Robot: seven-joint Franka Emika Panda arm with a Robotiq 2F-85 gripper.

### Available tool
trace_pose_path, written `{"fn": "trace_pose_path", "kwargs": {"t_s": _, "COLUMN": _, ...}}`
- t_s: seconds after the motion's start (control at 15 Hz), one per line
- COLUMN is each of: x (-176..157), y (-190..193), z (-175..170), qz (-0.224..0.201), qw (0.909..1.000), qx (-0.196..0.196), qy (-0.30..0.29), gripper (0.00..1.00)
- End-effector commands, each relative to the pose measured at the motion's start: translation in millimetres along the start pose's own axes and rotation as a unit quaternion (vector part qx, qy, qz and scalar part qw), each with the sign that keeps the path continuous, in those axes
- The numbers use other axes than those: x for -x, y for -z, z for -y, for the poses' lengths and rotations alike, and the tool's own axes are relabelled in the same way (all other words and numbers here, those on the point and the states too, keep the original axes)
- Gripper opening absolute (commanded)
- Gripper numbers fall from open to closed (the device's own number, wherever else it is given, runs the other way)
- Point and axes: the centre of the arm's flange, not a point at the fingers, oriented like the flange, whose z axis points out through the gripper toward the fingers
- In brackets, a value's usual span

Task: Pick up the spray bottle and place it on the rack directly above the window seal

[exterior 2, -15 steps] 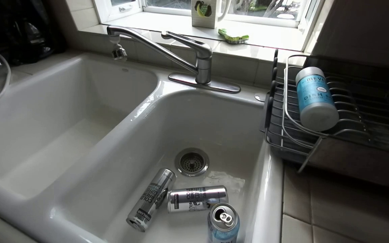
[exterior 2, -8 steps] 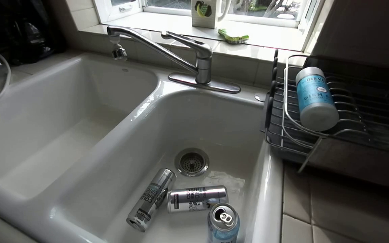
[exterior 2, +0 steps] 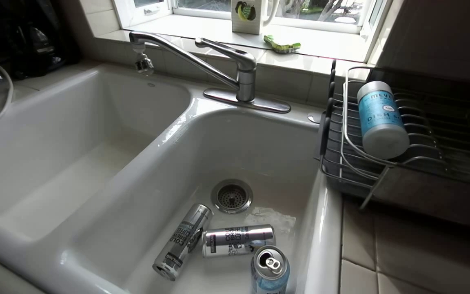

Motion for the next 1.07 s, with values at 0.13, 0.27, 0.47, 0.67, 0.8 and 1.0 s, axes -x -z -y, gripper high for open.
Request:
{"fn": "trace_pose_path", "kwargs": {"t_s": 0.13, "x": -20, "y": -25, "z": 6, "qz": -0.001, "qw": 1.0000, "qx": 0.000, "qy": -0.006, "gripper": 0.77}}
{"fn": "trace_pose_path", "kwargs": {"t_s": 0.27, "x": -21, "y": -23, "z": 7, "qz": 0.000, "qw": 1.0000, "qx": 0.000, "qy": -0.007, "gripper": 0.92}}
{"fn": "trace_pose_path", "kwargs": {"t_s": 0.47, "x": -22, "y": -19, "z": 9, "qz": 0.003, "qw": 0.9999, "qx": 0.000, "qy": -0.010, "gripper": 1.00}}
{"fn": "trace_pose_path", "kwargs": {"t_s": 0.67, "x": -19, "y": -16, "z": 11, "qz": 0.018, "qw": 0.9996, "qx": 0.005, "qy": -0.020, "gripper": 1.00}}
{"fn": "trace_pose_path", "kwargs": {"t_s": 0.8, "x": -15, "y": -14, "z": 11, "qz": 0.029, "qw": 0.9991, "qx": 0.011, "qy": -0.028, "gripper": 1.00}}
{"fn": "trace_pose_path", "kwargs": {"t_s": 1.0, "x": -13, "y": -10, "z": 14, "qz": 0.033, "qw": 0.9988, "qx": 0.015, "qy": -0.031, "gripper": 1.00}}
